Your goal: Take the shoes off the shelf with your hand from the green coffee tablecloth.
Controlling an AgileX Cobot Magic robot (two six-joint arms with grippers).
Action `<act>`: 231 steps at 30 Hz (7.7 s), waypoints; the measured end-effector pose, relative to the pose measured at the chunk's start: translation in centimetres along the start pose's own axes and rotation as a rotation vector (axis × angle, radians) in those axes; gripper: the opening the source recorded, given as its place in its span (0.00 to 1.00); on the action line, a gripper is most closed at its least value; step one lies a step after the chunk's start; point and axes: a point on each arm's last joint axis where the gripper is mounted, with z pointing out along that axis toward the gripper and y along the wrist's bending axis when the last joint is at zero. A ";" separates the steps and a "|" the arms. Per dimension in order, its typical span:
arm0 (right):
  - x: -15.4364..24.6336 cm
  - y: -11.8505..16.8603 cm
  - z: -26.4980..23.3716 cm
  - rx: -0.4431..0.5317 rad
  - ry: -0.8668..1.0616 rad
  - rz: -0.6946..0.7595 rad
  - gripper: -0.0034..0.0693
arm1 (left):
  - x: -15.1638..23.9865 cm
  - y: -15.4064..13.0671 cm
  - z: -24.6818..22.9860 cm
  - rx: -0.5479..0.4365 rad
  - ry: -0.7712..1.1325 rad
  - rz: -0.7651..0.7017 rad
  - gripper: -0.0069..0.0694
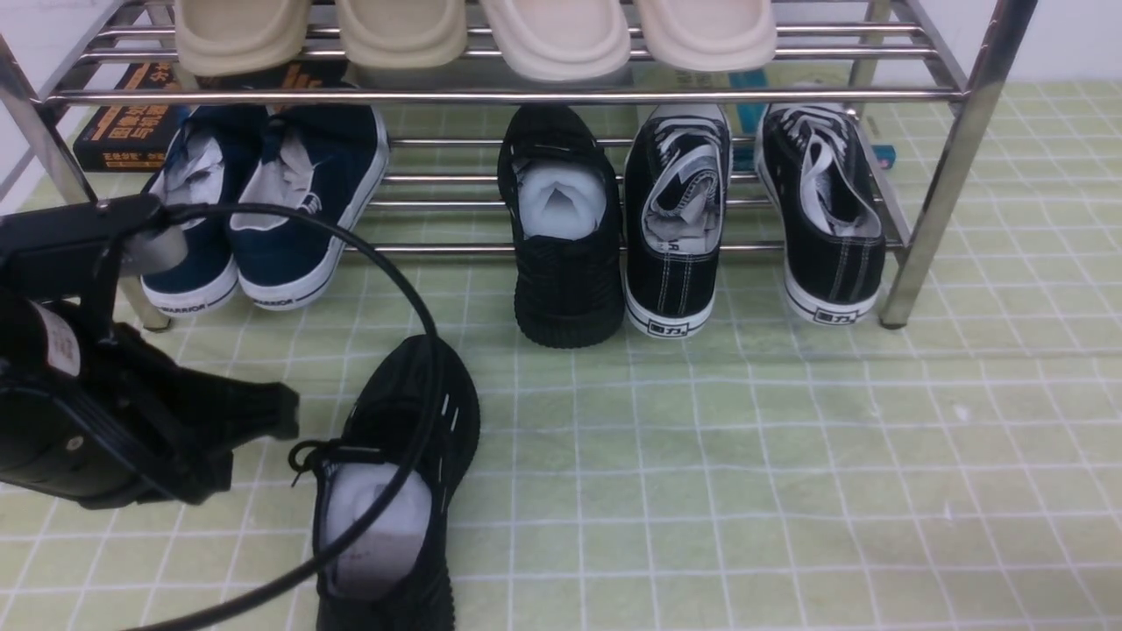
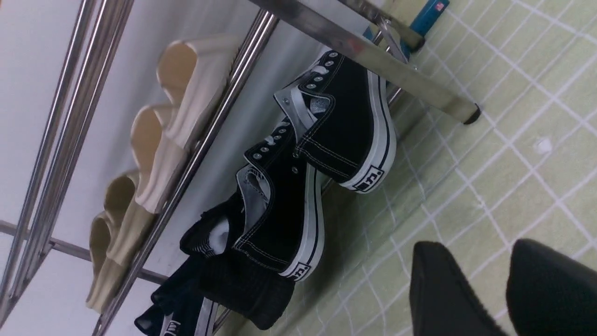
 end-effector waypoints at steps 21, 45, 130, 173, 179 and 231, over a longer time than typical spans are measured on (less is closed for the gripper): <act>-3.6 11.9 11.6 -0.047 0.899 -0.633 0.04 | 0.1 0.0 0.0 -0.005 0.008 -0.018 0.12; 13.1 25.7 26.4 0.006 1.151 -1.088 0.37 | 0.2 0.1 0.0 -0.011 0.021 -0.019 0.17; 24.0 20.7 24.2 0.481 1.088 -1.053 0.06 | 0.8 0.6 -0.1 -0.071 0.085 -0.004 0.44; 11.6 30.1 17.9 0.094 1.193 -1.096 0.34 | 0.7 0.7 -0.1 -0.076 0.081 0.000 0.44; 5.9 30.1 12.7 -0.009 1.149 -1.149 0.15 | 0.7 0.7 -0.1 -0.076 0.081 0.000 0.44; -1.0 14.9 1.1 -0.396 0.666 -0.950 0.07 | 0.6 1.9 -0.2 -0.207 0.059 -0.036 0.09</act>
